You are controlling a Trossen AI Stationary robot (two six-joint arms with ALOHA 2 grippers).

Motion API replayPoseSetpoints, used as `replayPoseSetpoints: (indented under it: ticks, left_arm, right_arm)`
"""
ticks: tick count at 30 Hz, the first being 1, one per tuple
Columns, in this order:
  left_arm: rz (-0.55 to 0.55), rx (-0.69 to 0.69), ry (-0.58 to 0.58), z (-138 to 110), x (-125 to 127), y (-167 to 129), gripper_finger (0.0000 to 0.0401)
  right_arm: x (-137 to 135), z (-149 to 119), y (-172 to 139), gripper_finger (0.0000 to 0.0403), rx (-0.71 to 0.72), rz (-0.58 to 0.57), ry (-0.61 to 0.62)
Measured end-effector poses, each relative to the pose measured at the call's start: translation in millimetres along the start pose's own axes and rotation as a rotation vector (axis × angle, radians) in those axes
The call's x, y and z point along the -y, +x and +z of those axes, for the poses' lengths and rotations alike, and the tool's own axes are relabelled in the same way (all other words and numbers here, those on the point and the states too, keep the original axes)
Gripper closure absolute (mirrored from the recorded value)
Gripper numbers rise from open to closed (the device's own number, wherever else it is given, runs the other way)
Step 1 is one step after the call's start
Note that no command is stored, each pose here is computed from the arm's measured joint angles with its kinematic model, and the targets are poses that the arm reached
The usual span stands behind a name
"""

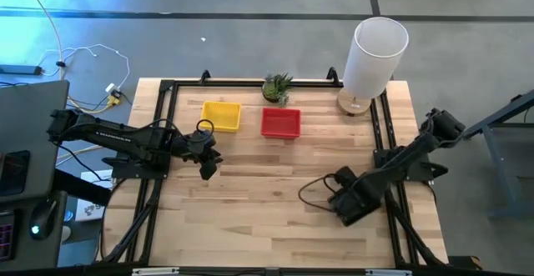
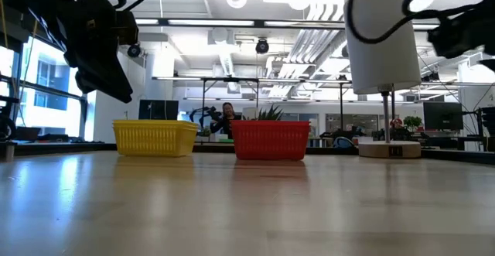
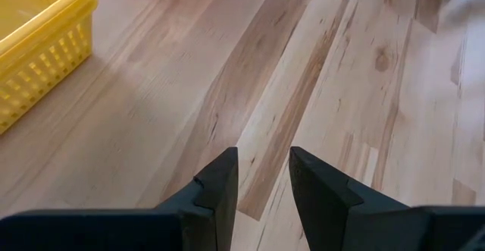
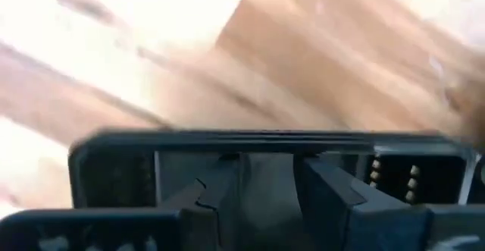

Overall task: Stack baskets by color
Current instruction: Move the stacked black bins to the top right of the table

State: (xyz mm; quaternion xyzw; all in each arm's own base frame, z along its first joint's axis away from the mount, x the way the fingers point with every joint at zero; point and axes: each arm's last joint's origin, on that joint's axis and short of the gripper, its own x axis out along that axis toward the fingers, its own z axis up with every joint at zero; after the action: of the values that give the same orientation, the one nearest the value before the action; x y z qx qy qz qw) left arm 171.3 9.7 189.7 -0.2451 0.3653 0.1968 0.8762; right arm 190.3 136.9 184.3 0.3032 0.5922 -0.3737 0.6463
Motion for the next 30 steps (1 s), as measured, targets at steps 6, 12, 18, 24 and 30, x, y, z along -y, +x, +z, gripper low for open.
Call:
replayPoseSetpoints:
  ticks: [6, 12, 18, 24, 30]
  left_arm:
    - [0.000, -0.001, 0.013, 0.0, 0.0, 0.0, 0.0293]
    - [0.000, -0.001, 0.016, -0.1, 0.0, 0.0, 0.0293]
    - [-0.001, -0.001, 0.022, 0.0, 0.0, 0.0, 0.0293]
    - [-0.001, -0.001, 0.025, -0.1, 0.1, 0.0, 0.0293]
    - [-0.001, -0.002, 0.025, -0.1, 0.0, 0.0, 0.0293]
  right_arm:
    - [-0.3, 21.1, 2.1, 0.0293, 0.066, -0.006, 0.087]
    - [1.1, 40.8, 4.1, 0.0293, 0.124, -0.017, 0.169]
    - [4.3, 60.6, 6.0, 0.0293, 0.186, -0.033, 0.259]
    - [11.0, 81.0, 8.2, 0.0293, 0.229, -0.075, 0.301]
    - [20.2, 101.5, 10.7, 0.0293, 0.229, -0.129, 0.282]
